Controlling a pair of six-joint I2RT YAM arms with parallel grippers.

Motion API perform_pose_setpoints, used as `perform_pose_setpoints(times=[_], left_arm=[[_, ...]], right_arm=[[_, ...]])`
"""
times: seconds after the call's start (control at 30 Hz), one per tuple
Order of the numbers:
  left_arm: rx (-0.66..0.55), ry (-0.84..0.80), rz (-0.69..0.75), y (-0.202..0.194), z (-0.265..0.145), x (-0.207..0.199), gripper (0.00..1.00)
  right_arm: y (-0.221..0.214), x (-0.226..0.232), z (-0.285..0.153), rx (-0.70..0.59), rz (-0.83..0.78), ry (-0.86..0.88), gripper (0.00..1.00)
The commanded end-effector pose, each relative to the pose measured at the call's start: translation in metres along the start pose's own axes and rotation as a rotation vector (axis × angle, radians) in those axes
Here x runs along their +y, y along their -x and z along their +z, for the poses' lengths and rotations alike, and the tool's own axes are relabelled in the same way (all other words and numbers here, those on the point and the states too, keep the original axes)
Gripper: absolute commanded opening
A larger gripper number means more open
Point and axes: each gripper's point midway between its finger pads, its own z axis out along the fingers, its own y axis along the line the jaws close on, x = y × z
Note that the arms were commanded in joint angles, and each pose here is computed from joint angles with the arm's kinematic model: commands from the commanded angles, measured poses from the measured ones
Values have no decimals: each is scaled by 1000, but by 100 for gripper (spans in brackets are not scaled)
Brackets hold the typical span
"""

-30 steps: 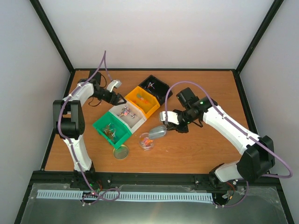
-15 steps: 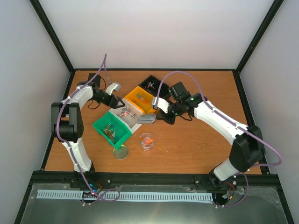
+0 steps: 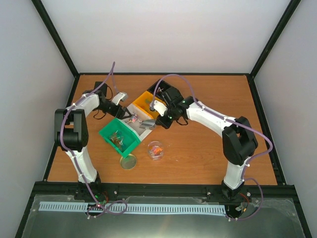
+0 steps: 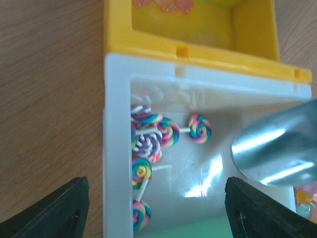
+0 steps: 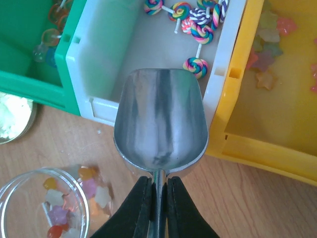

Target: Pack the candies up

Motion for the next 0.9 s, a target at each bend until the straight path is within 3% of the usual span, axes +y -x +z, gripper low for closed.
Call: perform_pose_setpoints(times=[0.0, 0.27, 0.87], left_arm=[[-39, -2, 70, 7, -9, -6, 76], [-68, -99, 51, 7, 0, -25, 70], [-29, -121, 104, 6, 30, -45, 64]], right_arm=[[3, -38, -7, 22, 69, -137, 3], [1, -69, -12, 131, 76, -267, 3], [-1, -89, 22, 310, 65, -237, 3]])
